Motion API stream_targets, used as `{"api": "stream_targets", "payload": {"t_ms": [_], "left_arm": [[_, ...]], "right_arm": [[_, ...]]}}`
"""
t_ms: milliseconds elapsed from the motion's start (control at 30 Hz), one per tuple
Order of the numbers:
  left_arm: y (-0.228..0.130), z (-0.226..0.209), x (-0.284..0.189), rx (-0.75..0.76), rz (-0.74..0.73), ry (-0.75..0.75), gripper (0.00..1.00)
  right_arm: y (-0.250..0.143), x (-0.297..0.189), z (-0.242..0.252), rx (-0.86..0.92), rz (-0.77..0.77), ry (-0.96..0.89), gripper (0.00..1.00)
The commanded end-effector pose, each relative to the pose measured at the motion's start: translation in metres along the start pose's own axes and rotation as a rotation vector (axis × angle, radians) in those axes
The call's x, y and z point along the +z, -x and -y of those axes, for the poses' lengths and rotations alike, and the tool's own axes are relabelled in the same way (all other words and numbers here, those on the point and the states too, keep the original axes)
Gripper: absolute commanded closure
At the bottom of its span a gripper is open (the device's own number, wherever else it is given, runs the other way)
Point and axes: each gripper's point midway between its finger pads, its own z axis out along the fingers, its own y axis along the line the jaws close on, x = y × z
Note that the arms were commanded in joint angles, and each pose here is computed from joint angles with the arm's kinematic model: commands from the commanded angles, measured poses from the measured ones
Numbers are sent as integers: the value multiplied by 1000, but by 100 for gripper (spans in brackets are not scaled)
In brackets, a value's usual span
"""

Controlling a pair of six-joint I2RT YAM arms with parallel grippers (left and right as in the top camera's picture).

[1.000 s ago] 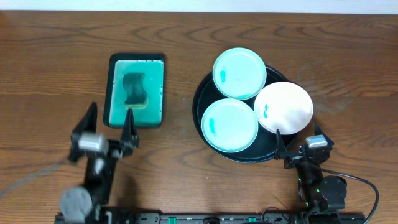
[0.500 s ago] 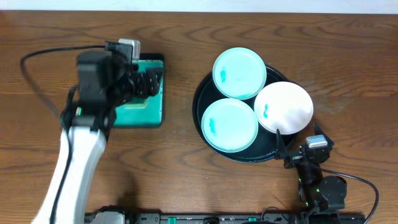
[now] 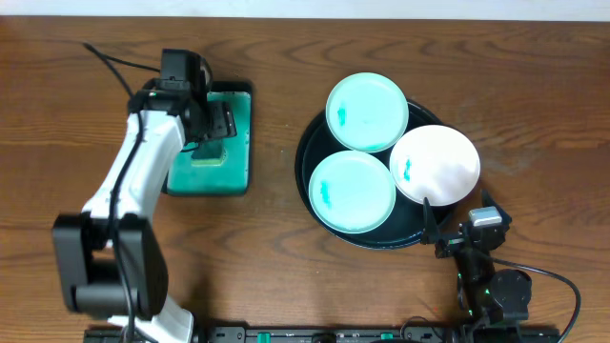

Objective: Clean dirty plates on tray and stack at the side
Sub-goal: 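Reach the left gripper into the soapy tray and grasp the sponge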

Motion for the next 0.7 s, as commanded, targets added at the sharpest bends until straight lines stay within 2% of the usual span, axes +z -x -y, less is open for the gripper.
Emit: {"api": "stream_targets", "payload": {"t_ms": [0, 233, 667], "left_arm": [[-1, -17, 20, -22, -32, 83, 22], [-14, -35, 56, -51, -116, 114, 22], [-23, -42, 72, -68, -144, 110, 22]], "right_arm": [[-2, 0, 3, -8, -7, -14, 1], [-2, 0, 3, -8, -7, -14, 1], [-2, 0, 3, -8, -7, -14, 1]]}}
